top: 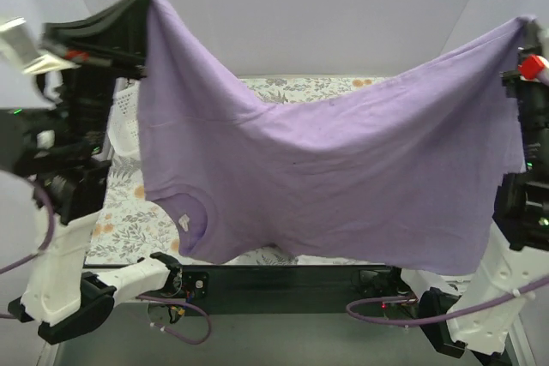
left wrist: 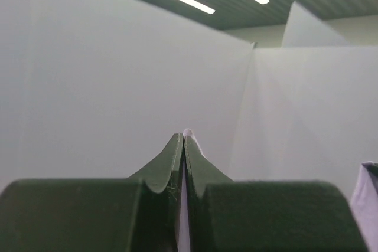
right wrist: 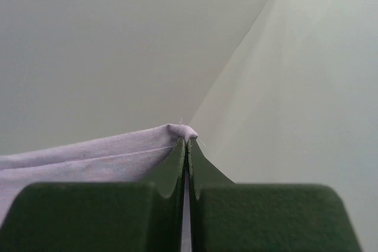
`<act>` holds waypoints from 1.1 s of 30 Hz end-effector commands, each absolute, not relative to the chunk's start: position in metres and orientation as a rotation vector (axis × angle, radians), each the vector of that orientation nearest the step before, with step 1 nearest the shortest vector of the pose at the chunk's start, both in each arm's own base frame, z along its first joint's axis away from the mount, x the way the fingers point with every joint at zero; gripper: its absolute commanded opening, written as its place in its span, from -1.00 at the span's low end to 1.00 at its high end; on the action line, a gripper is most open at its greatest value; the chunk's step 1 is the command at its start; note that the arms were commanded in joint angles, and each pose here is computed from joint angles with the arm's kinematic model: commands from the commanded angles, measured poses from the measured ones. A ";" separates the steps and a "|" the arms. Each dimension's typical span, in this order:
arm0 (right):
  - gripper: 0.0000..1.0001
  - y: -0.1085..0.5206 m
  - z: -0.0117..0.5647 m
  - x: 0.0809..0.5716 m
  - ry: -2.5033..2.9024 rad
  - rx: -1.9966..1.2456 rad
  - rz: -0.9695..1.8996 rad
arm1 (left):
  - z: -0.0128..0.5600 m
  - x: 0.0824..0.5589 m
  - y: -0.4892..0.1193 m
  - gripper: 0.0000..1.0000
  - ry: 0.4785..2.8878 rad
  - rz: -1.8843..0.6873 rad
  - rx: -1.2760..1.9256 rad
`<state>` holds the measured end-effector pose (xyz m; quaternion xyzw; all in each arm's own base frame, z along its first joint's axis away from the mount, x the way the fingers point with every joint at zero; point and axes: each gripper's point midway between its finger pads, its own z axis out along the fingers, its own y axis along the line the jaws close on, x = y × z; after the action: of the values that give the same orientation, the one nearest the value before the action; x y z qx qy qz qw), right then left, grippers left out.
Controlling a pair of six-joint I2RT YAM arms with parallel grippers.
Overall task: Fold and stack the t-shirts
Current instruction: Flatten the tshirt out
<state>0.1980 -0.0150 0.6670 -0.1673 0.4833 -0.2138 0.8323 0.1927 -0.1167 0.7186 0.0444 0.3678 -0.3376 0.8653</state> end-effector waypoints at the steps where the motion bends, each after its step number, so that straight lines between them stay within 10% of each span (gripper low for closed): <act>1: -0.97 -0.017 0.572 0.266 1.243 -0.411 -0.323 | 0.617 0.309 -0.154 -1.00 1.064 -0.563 0.041; 16: -0.97 -0.057 0.179 0.429 1.831 -0.386 -0.136 | 0.186 0.535 -0.180 -1.00 1.902 -0.521 -0.079; 33: -0.97 -0.114 0.150 0.482 1.935 -0.133 -0.146 | 0.185 0.613 -0.185 -1.00 1.907 -0.437 -0.075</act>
<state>0.4697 -0.0943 0.1073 -0.0878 0.8524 -0.0407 0.5139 0.6078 -0.1921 0.1540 -0.0311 0.8238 -0.1949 0.5315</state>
